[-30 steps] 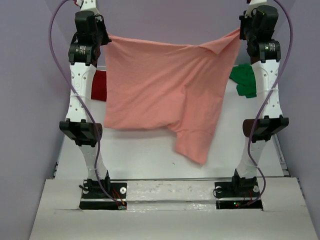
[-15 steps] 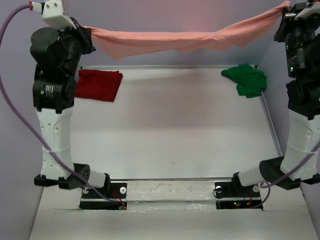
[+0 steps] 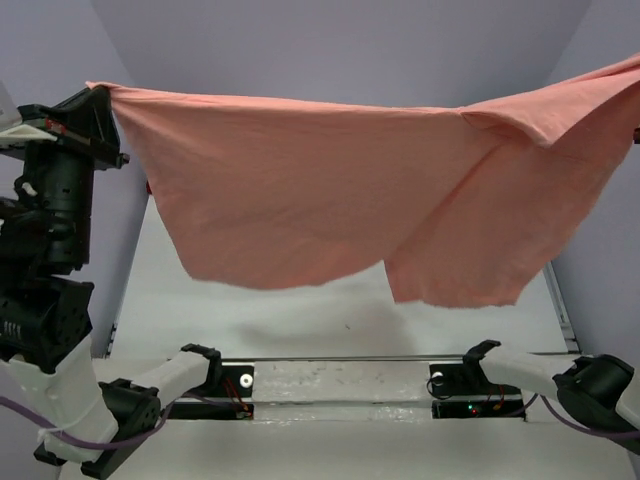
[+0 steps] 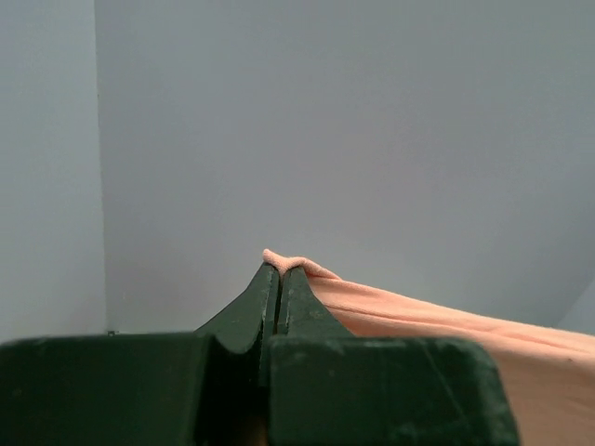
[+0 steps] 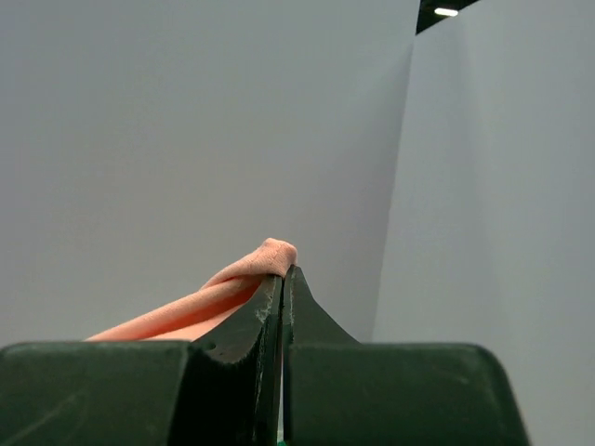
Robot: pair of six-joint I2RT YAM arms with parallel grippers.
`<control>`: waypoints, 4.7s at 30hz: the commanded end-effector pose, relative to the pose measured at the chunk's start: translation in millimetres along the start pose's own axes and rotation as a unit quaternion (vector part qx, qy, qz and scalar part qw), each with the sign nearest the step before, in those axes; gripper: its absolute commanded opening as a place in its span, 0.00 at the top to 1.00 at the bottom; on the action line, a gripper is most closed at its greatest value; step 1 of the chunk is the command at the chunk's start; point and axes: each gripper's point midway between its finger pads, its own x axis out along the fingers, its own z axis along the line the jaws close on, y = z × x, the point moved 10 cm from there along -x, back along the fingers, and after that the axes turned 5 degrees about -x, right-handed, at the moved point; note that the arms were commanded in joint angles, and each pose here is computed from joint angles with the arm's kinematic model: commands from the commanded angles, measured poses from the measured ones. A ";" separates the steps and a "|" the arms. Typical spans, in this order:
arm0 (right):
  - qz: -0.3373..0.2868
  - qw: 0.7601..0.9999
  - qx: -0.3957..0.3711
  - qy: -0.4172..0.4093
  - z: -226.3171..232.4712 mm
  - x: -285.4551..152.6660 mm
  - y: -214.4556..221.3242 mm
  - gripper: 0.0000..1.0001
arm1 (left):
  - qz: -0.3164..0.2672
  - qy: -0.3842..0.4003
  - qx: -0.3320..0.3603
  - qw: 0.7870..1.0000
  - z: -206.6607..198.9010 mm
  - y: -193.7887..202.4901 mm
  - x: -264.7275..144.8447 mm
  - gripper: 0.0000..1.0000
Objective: Fold and stack the t-shirts
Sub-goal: Flatten out the tshirt
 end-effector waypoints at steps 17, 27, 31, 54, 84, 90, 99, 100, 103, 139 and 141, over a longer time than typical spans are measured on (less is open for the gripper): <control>0.135 0.982 -0.132 -0.016 97.3 173.4 170.7 1.00 | 0.160 -0.055 0.017 0.985 56.8 141.9 217.2 1.00; 0.158 0.979 -0.125 -0.022 82.7 165.1 183.7 1.00 | 0.156 -0.040 0.010 0.987 67.0 132.6 215.5 1.00; 0.148 0.982 -0.115 -0.016 69.8 140.9 159.6 1.00 | 0.142 -0.032 0.009 0.989 55.2 109.7 188.1 1.00; 0.080 0.988 -0.119 0.054 60.2 28.6 16.2 1.00 | 0.076 -0.027 0.004 0.997 6.0 33.0 13.7 1.00; 0.397 0.900 -0.122 -0.132 180.3 94.8 360.1 1.00 | 0.382 -0.155 0.009 0.911 100.6 401.0 151.3 1.00; 0.431 0.884 -0.118 -0.140 183.9 87.5 391.8 1.00 | 0.403 -0.139 0.006 0.904 102.6 423.9 164.7 1.00; 0.457 0.873 -0.115 -0.128 176.6 78.9 409.6 1.00 | 0.423 -0.124 -0.002 0.898 103.9 441.5 166.1 1.00; 0.455 0.874 -0.111 -0.128 176.8 78.7 409.0 1.00 | 0.423 -0.124 0.000 0.898 104.1 440.9 165.4 1.00; 0.454 0.875 -0.110 -0.127 177.0 79.7 408.4 1.00 | 0.421 -0.128 0.007 0.898 104.9 436.6 161.8 1.00; -0.028 0.983 0.115 -0.142 4.2 -53.2 -23.8 1.00 | -0.001 0.141 -0.043 0.989 -12.7 -2.9 -55.5 1.00; -0.021 0.982 0.120 -0.141 6.6 -49.5 -21.6 1.00 | 0.001 0.144 -0.047 0.988 -13.6 -2.7 -55.1 1.00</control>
